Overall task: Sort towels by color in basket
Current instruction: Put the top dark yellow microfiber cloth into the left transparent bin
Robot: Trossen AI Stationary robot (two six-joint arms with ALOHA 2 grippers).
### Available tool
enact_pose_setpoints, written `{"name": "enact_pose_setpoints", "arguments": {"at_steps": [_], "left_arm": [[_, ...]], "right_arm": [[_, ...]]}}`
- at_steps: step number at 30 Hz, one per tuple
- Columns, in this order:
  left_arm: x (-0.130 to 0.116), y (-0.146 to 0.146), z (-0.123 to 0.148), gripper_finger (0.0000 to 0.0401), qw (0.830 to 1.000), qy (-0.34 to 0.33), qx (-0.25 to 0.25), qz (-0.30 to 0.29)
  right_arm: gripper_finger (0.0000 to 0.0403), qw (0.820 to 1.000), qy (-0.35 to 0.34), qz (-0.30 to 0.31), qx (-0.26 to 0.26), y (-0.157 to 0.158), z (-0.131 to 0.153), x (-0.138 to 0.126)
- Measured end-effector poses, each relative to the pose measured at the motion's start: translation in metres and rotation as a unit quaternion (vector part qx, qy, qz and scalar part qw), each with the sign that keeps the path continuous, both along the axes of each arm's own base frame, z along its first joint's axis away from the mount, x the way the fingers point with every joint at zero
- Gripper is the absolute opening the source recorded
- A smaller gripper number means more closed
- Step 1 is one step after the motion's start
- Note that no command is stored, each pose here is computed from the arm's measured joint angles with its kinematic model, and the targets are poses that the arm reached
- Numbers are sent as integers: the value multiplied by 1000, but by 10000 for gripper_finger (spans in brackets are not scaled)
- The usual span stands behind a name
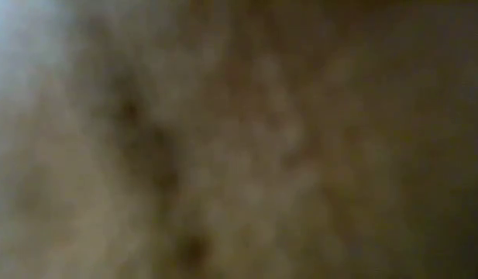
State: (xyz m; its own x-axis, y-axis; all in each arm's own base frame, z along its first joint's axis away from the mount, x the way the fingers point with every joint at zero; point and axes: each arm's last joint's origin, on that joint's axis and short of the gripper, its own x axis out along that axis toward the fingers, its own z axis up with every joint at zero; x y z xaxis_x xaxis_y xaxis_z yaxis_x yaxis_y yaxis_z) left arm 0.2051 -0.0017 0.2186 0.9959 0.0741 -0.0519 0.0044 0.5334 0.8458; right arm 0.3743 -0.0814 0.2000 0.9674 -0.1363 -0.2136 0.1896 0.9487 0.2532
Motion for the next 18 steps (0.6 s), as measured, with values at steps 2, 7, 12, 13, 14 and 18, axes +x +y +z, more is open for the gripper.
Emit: {"name": "enact_pose_setpoints", "arguments": {"at_steps": [2,7,12,13,14,18], "left_arm": [[12,4,-2,253,1000,18,-1,10],[37,13,-15,253,995,64,3,70],[51,19,-28,253,989,71,-23,128],[53,20,-30,253,988,73,-30,131],[53,20,-32,253,988,75,-37,133],[56,20,-39,242,985,85,-65,139]], "right_arm": [[16,1000,-11,16,-4,4,0,2],[16,998,-24,50,-13,15,2,5],[16,996,-24,80,-26,26,2,7],[16,996,-21,82,-28,27,1,7],[16,996,-19,84,-29,28,1,7],[16,996,-2,88,-25,30,-3,6]]}}
